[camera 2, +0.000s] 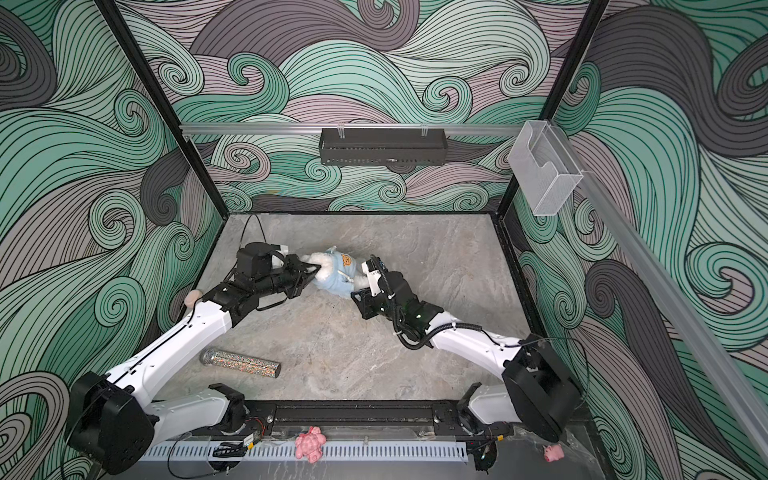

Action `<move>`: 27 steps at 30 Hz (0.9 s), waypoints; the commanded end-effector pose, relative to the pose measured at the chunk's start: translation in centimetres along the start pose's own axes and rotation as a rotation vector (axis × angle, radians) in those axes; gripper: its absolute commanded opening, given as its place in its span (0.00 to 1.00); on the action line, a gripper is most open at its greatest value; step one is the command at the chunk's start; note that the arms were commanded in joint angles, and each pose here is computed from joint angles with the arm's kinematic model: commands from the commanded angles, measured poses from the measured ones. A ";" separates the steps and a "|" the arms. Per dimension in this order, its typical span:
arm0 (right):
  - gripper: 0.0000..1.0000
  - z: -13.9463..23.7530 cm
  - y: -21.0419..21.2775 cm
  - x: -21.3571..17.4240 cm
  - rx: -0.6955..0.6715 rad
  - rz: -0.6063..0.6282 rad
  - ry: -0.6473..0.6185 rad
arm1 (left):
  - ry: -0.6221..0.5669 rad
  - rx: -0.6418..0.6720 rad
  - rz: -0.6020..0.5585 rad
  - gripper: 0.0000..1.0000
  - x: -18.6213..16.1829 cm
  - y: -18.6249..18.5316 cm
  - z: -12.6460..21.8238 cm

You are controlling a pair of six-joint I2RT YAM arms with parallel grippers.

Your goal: Dress the teddy bear

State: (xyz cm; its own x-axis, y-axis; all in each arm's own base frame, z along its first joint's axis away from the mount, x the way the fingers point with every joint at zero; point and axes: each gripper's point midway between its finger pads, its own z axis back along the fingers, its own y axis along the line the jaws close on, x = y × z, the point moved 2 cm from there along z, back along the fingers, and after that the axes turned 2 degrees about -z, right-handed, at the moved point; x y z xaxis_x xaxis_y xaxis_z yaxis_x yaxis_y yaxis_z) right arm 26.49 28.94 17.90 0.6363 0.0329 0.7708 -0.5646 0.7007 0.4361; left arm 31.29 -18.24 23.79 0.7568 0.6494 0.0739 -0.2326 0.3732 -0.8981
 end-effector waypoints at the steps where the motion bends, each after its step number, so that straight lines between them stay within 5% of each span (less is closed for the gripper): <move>1: 0.56 1.4 1.4 -0.2 0.098 0.094 0.026 | 0.049 -0.111 0.071 0.00 0.3 -1.8 0.6; 4: 0.56 2.1 1.5 -0.6 0.124 0.122 0.003 | 0.067 -0.155 0.125 0.00 1.0 -2.3 0.8; 14: 0.25 1.4 0.3 -0.9 0.138 0.086 -0.148 | 0.174 -0.243 0.242 0.00 1.5 -3.5 0.7; 27: 0.20 -2.5 2.3 2.0 0.199 0.012 -0.275 | 0.202 -0.239 0.248 0.00 1.0 -3.5 0.4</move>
State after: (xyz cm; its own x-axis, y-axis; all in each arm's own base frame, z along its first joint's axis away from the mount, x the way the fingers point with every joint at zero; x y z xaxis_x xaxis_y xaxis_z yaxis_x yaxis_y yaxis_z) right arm 26.61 31.75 16.41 0.5330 -0.0733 0.8429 -0.6713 0.5698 0.4740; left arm 32.62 -18.10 24.95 0.7691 0.5830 -0.2619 -0.3642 0.0631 -0.9292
